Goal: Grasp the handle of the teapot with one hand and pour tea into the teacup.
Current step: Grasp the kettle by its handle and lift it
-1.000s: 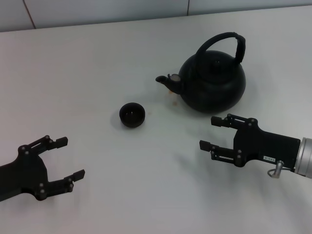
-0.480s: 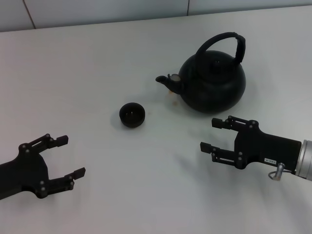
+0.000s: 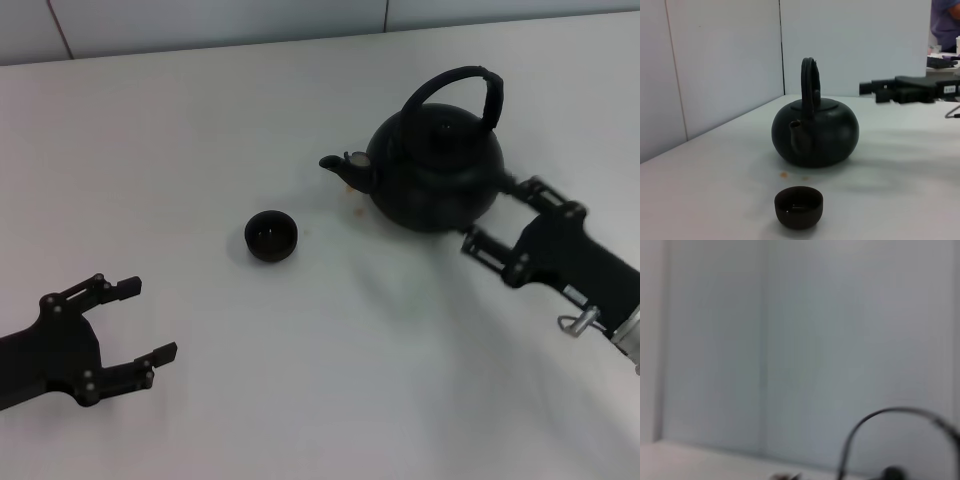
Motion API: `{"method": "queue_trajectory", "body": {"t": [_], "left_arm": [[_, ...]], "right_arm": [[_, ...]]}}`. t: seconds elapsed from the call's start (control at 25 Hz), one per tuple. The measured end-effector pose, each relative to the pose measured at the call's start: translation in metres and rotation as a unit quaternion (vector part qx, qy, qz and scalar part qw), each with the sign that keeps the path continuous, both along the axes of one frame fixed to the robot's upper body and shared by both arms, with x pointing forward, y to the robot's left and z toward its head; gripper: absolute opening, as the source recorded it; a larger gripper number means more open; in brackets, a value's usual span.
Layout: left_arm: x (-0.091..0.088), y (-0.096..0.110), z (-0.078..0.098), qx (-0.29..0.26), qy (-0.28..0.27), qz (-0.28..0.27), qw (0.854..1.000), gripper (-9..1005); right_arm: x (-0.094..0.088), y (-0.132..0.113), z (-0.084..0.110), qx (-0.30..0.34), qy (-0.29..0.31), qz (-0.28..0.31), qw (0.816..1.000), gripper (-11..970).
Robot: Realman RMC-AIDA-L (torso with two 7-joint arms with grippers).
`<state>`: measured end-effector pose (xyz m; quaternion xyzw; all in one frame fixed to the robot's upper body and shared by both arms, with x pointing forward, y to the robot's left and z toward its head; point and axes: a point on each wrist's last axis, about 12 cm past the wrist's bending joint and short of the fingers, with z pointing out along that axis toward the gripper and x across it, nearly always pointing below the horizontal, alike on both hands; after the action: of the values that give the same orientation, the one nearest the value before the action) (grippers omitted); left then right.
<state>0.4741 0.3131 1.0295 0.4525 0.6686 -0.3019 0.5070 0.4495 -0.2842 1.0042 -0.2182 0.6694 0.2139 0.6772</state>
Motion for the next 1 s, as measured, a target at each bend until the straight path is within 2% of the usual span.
{"method": "queue_trajectory", "body": {"t": [0.04,0.08,0.2,0.28,0.44,0.76,1.0], "left_arm": [[0.000,0.000,0.000,-0.001,0.000,0.000,1.000,860],[0.000,0.000,0.000,-0.001,0.000,0.000,1.000,859],[-0.001,0.000,0.000,-0.003,0.000,0.000,1.000,859],[-0.001,0.000,0.000,-0.005,0.001,0.002,1.000,859],[-0.002,0.000,0.000,-0.007,0.001,0.003,1.000,860],[-0.002,0.000,0.000,-0.010,0.001,0.003,1.000,860],[-0.004,-0.001,-0.001,-0.011,0.000,0.002,1.000,859]], "right_arm": [[-0.002,0.000,0.000,0.010,-0.007,-0.023,1.000,717],[-0.005,-0.002,0.000,0.024,-0.021,-0.070,0.997,717],[-0.006,-0.003,-0.001,0.030,-0.026,-0.105,0.994,717],[-0.006,-0.005,-0.002,0.034,-0.030,-0.157,0.987,718],[-0.005,-0.007,-0.003,0.034,-0.033,-0.194,0.980,718],[0.000,-0.005,-0.003,0.027,-0.029,-0.193,0.980,718],[0.014,-0.001,-0.003,0.016,-0.019,-0.185,0.983,717]]}}
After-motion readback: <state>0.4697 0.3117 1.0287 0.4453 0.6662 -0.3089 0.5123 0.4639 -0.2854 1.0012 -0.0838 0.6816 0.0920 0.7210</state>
